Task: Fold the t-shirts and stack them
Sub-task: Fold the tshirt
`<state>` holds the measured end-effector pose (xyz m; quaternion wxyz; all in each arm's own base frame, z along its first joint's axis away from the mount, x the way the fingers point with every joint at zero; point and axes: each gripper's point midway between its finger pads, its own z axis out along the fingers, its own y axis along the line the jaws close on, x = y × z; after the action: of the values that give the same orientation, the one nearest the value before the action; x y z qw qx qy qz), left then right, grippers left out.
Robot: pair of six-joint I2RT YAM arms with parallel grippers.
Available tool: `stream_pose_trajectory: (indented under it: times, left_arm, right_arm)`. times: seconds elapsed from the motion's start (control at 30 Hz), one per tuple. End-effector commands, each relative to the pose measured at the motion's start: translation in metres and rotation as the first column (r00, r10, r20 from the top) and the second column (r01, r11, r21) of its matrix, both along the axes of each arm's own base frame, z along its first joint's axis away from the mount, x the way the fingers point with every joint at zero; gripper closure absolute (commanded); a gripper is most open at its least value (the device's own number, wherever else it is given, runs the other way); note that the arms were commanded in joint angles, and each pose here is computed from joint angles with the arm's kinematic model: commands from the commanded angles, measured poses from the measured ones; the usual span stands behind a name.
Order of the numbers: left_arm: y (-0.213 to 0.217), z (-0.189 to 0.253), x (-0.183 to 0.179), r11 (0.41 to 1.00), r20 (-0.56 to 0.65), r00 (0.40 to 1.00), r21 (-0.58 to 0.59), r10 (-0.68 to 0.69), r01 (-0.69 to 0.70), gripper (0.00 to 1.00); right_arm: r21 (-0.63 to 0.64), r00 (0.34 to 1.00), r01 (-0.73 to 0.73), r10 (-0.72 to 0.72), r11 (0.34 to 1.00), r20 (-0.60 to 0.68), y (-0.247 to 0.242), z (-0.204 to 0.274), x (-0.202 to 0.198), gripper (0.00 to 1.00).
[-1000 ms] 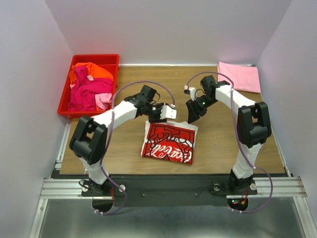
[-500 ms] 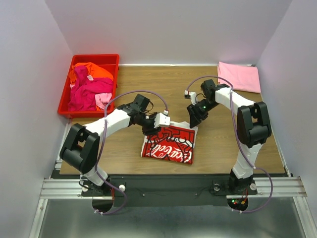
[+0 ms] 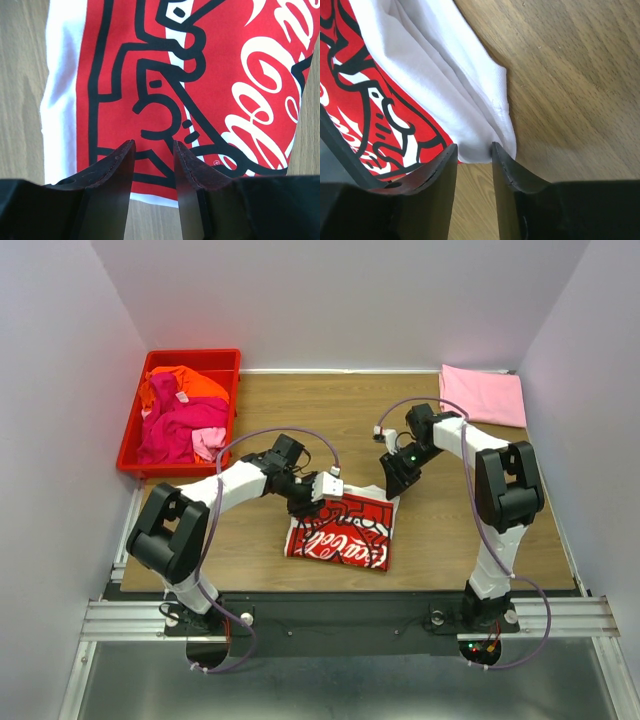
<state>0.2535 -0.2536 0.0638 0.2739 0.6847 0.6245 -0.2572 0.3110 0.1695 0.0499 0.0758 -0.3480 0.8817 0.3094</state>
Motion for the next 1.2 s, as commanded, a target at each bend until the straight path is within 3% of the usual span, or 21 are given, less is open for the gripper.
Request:
stream_pose_trajectory:
  times: [0.0,0.2,0.23,0.5,0.63,0.73,0.93,1.17]
  left_arm:
    - [-0.001,-0.005,-0.005,1.0,-0.029,1.0,-0.003,-0.002,0.002,0.53]
    - [0.0,-0.01,-0.008,1.0,-0.047,0.999,0.001,0.013,-0.013,0.55]
    - [0.001,-0.012,-0.008,1.0,-0.048,0.999,0.004,0.015,-0.015,0.55]
    - [0.008,-0.023,-0.008,0.998,-0.061,0.996,0.043,0.058,-0.055,0.62]
    - [0.012,-0.031,-0.006,0.993,-0.071,0.994,0.079,0.089,-0.083,0.66]
    - [0.009,-0.024,-0.005,0.995,-0.08,0.993,0.052,0.085,-0.081,0.67]
    - [0.003,0.041,0.024,0.985,-0.091,0.987,-0.097,0.131,-0.14,0.59]
    - [0.016,0.057,0.073,0.97,-0.037,0.975,-0.1,0.22,-0.223,0.52]
  right_arm:
    - [0.006,1.0,-0.018,0.018,1.0,0.02,-0.002,-0.003,0.002,0.63]
    - [0.005,0.998,-0.011,0.011,1.0,0.063,-0.003,0.01,0.009,0.9]
    - [-0.002,0.997,-0.009,0.009,1.0,0.078,-0.004,0.013,0.011,0.99]
    - [-0.087,0.98,0.031,-0.013,0.996,0.198,-0.017,0.041,0.034,0.99]
    - [-0.179,0.983,0.023,0.01,0.984,0.181,-0.033,0.018,0.034,1.0]
    - [-0.174,0.99,0.013,0.012,0.985,0.143,-0.03,0.003,0.032,1.0]
    - [-0.162,0.987,0.04,-0.014,0.986,0.161,-0.025,-0.007,0.051,0.99]
    - [-0.146,0.985,0.042,-0.016,0.988,0.171,-0.021,-0.004,0.055,0.99]
